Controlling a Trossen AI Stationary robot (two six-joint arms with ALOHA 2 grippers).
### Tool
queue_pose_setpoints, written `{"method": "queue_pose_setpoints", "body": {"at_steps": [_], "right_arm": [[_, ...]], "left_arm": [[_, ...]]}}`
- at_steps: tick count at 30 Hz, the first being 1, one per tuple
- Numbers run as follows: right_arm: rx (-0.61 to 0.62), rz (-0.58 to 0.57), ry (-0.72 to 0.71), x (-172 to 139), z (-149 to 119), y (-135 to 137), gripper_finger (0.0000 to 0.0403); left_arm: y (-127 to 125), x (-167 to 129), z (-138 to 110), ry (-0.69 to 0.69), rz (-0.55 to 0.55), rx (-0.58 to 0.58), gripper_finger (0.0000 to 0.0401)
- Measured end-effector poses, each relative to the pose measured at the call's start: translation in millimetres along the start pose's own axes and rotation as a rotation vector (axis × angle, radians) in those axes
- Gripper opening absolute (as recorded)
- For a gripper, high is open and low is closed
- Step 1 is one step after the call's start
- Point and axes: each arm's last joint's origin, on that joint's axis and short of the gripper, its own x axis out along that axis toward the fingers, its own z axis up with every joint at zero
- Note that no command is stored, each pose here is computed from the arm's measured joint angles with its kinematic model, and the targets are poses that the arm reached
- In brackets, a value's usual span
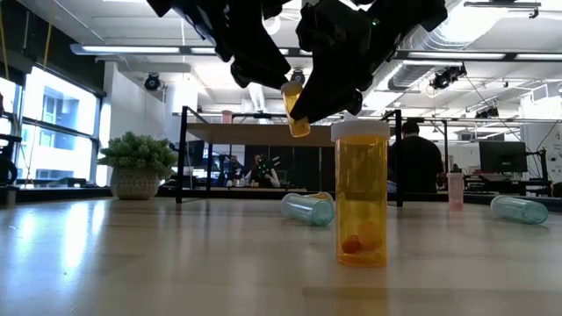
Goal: Pick and place medicine bottles onto shelf by color
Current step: Put the bottom right orange pill bottle on the shelf
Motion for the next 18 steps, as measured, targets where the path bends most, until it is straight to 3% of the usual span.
{"method": "queue_pose_setpoints", "body": {"at_steps": [18], "right_arm": [[0.000,0.002,-0.005,0,0,0,0.0083]], "left_arm": [[2,26,-11,0.059,-0.001,-0.006,0.0225]]}}
